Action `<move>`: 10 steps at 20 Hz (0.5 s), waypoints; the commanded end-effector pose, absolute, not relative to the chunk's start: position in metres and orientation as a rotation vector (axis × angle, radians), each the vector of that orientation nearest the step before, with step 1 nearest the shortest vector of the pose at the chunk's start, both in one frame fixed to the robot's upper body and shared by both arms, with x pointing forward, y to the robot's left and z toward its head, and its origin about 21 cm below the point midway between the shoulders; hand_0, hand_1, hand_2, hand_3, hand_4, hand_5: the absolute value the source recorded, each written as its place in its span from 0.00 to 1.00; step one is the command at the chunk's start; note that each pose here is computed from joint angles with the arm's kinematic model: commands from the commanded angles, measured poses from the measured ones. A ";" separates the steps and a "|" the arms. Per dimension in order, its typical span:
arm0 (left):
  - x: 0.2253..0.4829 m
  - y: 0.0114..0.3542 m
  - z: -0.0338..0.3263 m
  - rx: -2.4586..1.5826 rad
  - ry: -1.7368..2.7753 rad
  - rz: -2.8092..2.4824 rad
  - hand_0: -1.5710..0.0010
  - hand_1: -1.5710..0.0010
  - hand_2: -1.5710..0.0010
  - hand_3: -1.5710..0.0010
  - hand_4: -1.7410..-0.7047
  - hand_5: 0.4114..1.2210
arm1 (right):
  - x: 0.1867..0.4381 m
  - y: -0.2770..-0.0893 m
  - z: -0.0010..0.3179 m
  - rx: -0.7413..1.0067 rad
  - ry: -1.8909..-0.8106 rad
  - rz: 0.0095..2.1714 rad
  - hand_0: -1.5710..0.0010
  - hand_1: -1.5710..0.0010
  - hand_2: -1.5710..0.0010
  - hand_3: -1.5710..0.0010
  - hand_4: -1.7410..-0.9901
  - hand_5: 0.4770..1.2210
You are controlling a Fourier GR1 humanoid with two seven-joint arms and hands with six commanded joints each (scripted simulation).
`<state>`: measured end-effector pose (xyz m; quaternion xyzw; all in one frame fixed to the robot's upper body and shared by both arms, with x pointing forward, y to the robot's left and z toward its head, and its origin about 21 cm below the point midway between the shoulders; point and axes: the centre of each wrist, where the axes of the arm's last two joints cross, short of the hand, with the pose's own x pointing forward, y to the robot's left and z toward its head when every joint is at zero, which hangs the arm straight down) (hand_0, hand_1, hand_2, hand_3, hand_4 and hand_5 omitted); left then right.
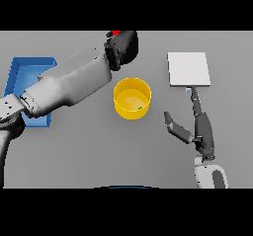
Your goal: Pick up the red beaker and tilt it to pour out 1 green nut into yellow bowl. Pick up the yellow bowl and place it on the metallic measuring scale.
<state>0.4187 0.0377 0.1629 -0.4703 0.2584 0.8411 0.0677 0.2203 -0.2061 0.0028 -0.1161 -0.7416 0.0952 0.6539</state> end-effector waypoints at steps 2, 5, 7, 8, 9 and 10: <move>0.428 0.041 0.193 -1.512 0.830 2.494 0.00 0.00 0.11 0.04 0.06 1.00 | 0.222 -0.206 0.004 -0.267 -1.688 0.218 1.00 1.00 1.00 1.00 0.72 0.15; 0.442 0.054 0.243 -1.623 0.960 2.471 0.00 0.00 0.06 0.27 0.04 1.00 | 0.222 -0.206 0.005 -0.243 -1.695 0.207 1.00 1.00 1.00 1.00 0.74 0.16; 0.450 0.065 0.275 -1.767 1.062 2.473 0.00 0.00 0.04 0.17 0.03 1.00 | 0.223 -0.210 0.002 -0.217 -1.695 0.200 1.00 1.00 1.00 1.00 0.74 0.16; 0.456 0.075 0.285 -1.842 1.130 2.488 0.00 0.00 0.03 0.14 0.03 1.00 | 0.221 -0.208 0.001 -0.196 -1.694 0.195 1.00 1.00 1.00 1.00 0.74 0.16; 0.462 0.088 0.297 -1.911 1.235 2.505 0.00 0.00 0.02 0.11 0.02 1.00 | 0.222 -0.207 0.002 -0.197 -1.702 0.194 1.00 1.00 1.00 1.00 0.73 0.16; 0.468 0.105 0.306 -2.002 1.370 2.521 0.00 0.00 0.02 0.12 0.02 1.00 | 0.224 -0.206 0.002 -0.194 -1.696 0.189 1.00 1.00 1.00 1.00 0.72 0.16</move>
